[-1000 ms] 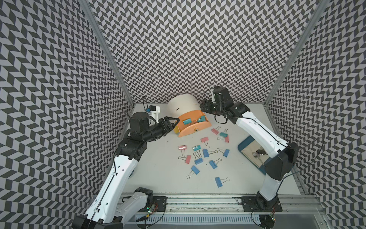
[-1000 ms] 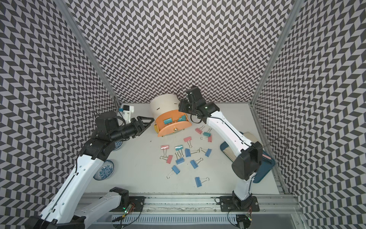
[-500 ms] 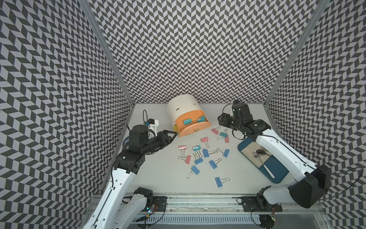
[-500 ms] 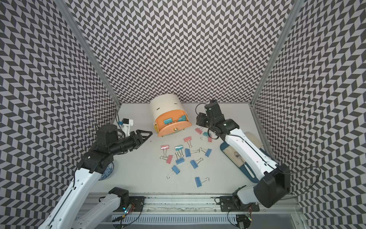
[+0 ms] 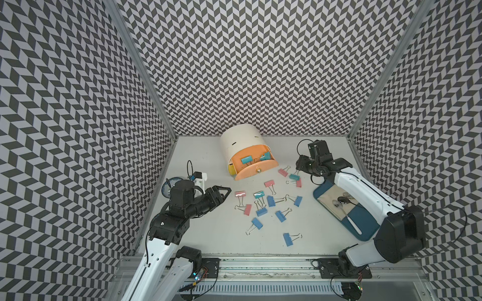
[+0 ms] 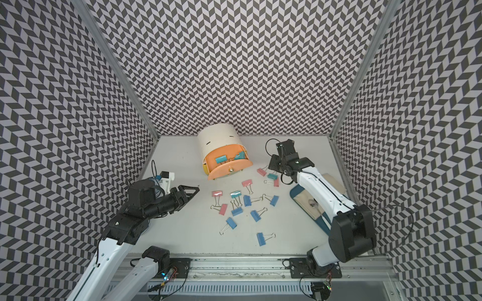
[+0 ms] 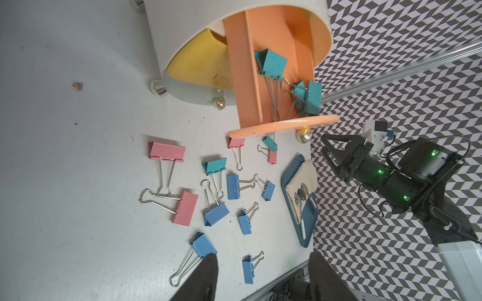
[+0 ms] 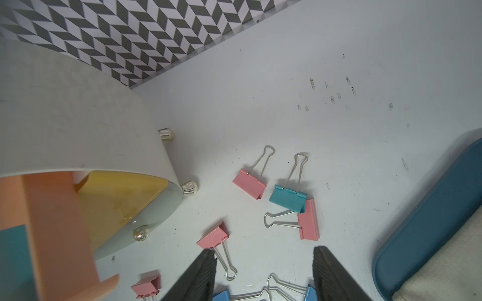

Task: Put the binder clips in the drawer according to color
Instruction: Place the binder clip in the drawer, then pick up the binder clip at the center of the board.

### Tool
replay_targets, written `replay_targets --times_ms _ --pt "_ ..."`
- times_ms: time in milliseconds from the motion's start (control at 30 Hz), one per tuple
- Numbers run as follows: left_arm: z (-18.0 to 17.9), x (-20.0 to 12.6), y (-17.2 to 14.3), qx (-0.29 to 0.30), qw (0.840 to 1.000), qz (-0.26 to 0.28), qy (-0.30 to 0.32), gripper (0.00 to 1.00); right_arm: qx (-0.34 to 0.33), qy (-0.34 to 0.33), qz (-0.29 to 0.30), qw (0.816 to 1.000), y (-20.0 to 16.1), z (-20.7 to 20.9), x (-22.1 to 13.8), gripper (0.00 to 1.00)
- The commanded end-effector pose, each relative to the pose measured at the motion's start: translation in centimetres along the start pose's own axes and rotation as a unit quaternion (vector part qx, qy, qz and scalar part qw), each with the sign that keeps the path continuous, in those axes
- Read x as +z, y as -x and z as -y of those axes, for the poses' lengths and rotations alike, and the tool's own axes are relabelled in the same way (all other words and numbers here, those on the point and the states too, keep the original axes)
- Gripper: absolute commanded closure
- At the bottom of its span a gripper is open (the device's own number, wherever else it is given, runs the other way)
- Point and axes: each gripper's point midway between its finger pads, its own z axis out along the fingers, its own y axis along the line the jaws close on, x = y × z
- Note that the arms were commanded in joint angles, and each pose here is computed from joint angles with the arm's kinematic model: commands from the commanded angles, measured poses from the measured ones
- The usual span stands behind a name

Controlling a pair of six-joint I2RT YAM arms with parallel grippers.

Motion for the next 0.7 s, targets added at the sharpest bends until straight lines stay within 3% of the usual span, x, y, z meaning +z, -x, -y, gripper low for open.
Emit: replay_targets --times_ms 0,233,667 --pt "-0.5 -0.1 -0.3 -0.010 1.000 0.004 -0.001 0.40 -0.005 -0.021 0.003 1.000 1.2 0.4 1.3 0.38" --pt "-1.4 0.3 -0.9 -0.019 1.000 0.000 -0.001 0.40 -0.020 -0.070 -0.062 0.995 -0.6 1.5 5.9 0.40" --pt "-2.5 1.9 -1.1 -0.026 1.000 -0.014 0.002 0.39 -0.031 -0.101 -0.111 0.988 -3.0 2.6 10.5 0.40"
